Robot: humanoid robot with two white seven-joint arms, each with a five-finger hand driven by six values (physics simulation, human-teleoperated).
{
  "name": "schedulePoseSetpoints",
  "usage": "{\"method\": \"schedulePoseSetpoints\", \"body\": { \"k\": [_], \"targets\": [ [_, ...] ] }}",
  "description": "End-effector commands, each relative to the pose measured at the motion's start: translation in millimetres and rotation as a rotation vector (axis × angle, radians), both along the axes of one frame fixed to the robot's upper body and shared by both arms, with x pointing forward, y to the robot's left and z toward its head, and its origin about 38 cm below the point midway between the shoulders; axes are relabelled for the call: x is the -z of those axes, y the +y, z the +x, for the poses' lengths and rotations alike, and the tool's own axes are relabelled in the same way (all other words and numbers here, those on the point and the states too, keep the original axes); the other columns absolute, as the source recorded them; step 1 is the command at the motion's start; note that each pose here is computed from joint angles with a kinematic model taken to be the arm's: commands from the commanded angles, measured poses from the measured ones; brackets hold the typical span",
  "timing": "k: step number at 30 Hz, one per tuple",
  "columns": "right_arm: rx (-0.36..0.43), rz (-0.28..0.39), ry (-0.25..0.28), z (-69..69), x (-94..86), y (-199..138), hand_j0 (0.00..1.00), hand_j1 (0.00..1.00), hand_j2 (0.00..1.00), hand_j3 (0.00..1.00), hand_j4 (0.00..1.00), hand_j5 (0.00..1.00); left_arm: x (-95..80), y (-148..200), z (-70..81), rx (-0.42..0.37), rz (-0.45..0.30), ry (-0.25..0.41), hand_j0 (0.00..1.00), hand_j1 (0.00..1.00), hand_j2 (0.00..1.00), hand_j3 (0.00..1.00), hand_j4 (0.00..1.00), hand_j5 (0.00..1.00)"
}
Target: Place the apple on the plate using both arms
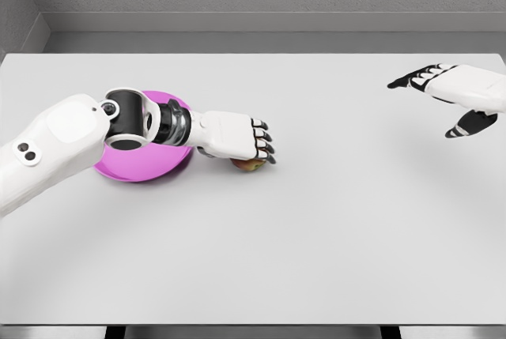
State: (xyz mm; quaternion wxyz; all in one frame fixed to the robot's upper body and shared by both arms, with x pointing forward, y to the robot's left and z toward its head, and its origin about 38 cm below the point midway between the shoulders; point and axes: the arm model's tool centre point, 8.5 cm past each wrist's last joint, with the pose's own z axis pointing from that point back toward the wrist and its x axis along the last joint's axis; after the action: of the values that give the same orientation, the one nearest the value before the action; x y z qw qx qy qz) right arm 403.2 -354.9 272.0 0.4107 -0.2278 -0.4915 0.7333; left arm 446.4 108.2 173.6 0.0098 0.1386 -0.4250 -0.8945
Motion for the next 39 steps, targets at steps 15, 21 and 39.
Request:
{"method": "schedulePoseSetpoints", "body": {
  "k": [15,21,39],
  "targets": [
    [-0.031,0.002,-0.005,-6.0,-1.0,9.4,1.0,1.0,1.0,1.0,1.0,1.0,-1.4,-1.2,-1.3,0.001,-0.025,0.018,0.42,0.42,0.42,0.42,0.42,0.42],
    [-0.03,0.002,-0.007,-5.9,-1.5,9.2,1.0,1.0,1.0,1.0,1.0,1.0,-33.2,6.8,7.3,-0.047,-0.165,0.046,0.39,0.39,0.39,0.39,0.39,0.39],
    [-0.029,0.003,-0.008,-6.0,-1.9,8.8,1.0,1.0,1.0,1.0,1.0,1.0,-47.0,146.1,19.5,-0.329,-0.128,-0.005,0.3,0.3,0.3,0.3,0.3,0.3]
  ]
}}
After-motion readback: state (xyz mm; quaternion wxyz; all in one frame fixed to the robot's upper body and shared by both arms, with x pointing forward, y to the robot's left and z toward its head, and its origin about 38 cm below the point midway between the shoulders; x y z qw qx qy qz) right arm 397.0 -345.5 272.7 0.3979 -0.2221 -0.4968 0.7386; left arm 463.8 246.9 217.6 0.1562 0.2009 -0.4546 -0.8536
